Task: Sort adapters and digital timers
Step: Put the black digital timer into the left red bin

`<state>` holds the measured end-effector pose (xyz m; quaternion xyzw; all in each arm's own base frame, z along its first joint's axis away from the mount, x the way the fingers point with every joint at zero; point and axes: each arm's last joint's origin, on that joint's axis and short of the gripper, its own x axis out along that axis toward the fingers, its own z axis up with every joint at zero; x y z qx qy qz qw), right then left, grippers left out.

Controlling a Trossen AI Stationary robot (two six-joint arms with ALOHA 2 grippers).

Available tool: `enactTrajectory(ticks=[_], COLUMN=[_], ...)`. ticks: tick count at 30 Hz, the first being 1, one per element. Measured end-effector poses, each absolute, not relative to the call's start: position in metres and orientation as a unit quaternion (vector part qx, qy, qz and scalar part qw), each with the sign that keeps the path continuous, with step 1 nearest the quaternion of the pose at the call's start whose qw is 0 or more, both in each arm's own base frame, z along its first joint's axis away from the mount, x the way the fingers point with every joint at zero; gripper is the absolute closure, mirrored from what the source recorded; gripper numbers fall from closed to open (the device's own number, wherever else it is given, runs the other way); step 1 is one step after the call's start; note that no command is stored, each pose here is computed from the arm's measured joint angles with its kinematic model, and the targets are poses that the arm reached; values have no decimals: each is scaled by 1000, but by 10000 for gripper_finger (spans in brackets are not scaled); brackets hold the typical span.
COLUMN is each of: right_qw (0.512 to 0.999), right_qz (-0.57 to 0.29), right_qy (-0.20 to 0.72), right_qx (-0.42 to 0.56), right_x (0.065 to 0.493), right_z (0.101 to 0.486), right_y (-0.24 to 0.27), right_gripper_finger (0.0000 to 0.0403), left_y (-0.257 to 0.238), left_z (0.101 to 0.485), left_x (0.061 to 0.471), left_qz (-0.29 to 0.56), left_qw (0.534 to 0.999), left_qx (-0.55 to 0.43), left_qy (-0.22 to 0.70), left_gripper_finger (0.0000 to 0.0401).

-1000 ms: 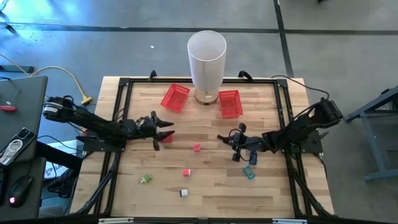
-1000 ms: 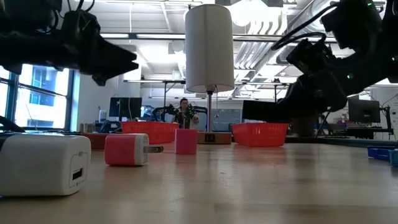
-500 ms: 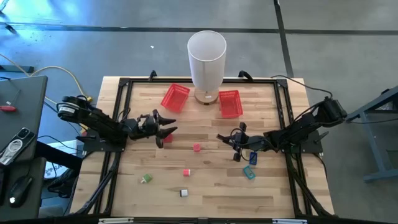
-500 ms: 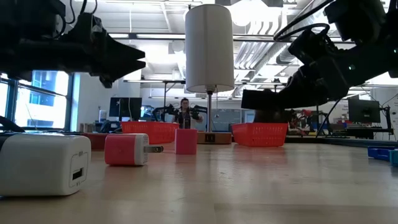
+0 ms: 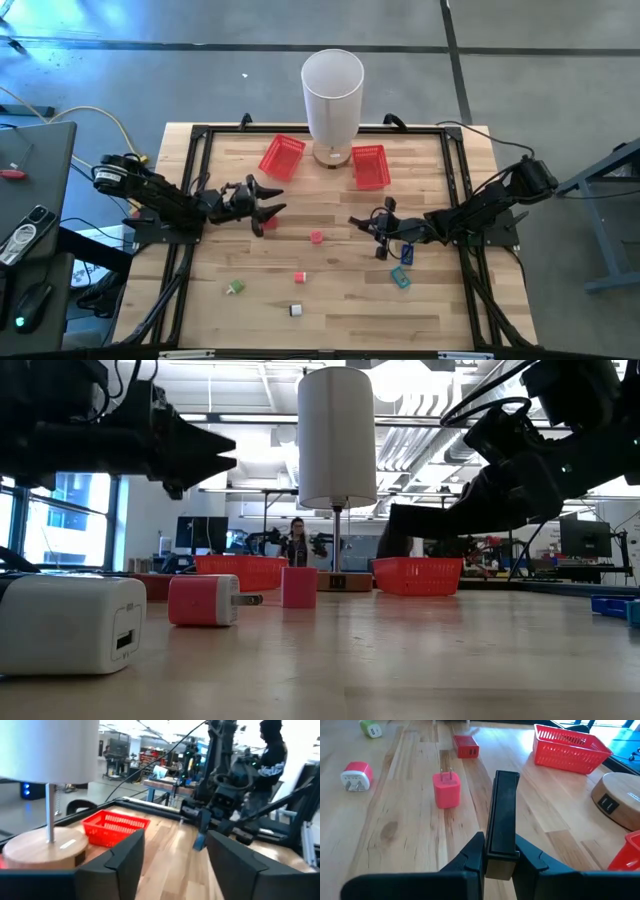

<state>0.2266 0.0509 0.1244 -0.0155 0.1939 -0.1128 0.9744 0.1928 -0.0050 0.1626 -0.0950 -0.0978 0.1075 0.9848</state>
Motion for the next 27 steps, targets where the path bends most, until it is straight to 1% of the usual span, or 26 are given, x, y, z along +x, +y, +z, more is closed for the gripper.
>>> enactTrajectory(ticks=[6,8,10,14,19,23,27], right_qw=[975,976,978,981,984,984,979], right_qz=[-106,-102,-91,-77,-46,-20,-25], right_qy=[195,193,188,180,170,177,195], right_qx=[-14,-12,-7,-1,11,26,57], right_x=[227,227,228,230,238,246,253], right_z=[124,125,126,129,136,142,144], right_y=[51,52,52,54,57,55,48], right_gripper_finger=[352,352,352,352,352,352,352], left_y=[-10,-10,-10,-10,-11,-18,-31], left_z=[173,176,180,184,185,191,202], left_x=[201,203,203,202,202,214,233], left_qz=[96,95,91,85,84,68,59], left_qw=[983,981,977,970,971,982,991], left_qx=[-100,-103,-124,-149,-141,-80,2], left_qy=[-120,-130,-148,-171,-171,-155,-123], left_gripper_finger=[102,81,68,62,61,61,61])
